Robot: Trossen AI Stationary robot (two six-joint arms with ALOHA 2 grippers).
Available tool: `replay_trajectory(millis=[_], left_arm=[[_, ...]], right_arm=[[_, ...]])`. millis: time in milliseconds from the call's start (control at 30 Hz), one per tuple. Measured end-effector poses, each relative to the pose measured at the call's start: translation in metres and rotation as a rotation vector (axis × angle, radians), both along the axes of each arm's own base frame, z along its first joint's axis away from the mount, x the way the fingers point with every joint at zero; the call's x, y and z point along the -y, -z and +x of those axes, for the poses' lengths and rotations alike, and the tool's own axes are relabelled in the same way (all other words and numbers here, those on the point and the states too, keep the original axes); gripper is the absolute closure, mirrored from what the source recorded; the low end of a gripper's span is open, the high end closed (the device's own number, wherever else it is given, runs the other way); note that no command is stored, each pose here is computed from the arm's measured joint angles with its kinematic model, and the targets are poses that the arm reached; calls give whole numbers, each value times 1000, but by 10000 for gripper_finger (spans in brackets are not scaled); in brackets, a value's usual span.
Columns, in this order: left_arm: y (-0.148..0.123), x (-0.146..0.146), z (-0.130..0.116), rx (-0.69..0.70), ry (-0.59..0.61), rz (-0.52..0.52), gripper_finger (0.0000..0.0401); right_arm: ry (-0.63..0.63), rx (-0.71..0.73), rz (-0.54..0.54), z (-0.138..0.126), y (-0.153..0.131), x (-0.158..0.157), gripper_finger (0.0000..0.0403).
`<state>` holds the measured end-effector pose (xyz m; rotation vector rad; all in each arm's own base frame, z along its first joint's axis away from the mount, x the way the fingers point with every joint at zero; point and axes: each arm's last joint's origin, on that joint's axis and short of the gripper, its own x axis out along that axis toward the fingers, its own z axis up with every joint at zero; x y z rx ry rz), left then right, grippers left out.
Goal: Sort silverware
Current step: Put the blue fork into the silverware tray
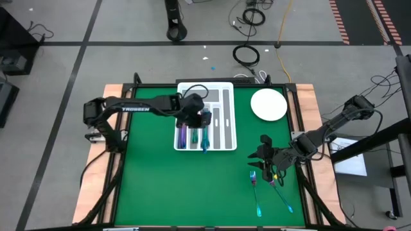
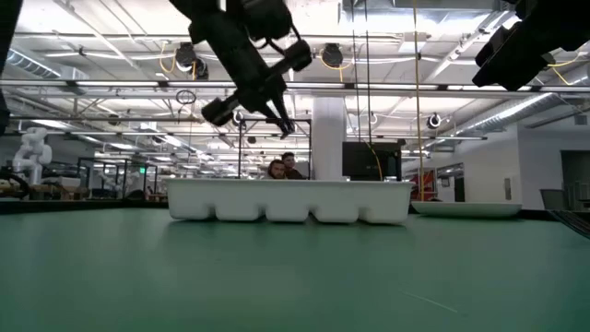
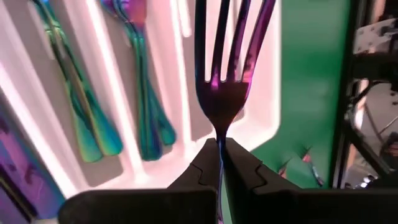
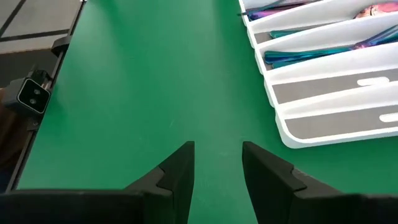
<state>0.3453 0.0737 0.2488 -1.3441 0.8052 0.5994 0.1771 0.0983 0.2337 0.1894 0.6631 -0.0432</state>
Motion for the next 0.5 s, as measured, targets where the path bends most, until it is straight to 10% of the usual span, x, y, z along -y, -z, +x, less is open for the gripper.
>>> replay_trajectory(millis=[500], left_arm=[[42,-51,8,-70,5,-82,396]], right_arm=[[-47,3,-135,6,0,10,277]])
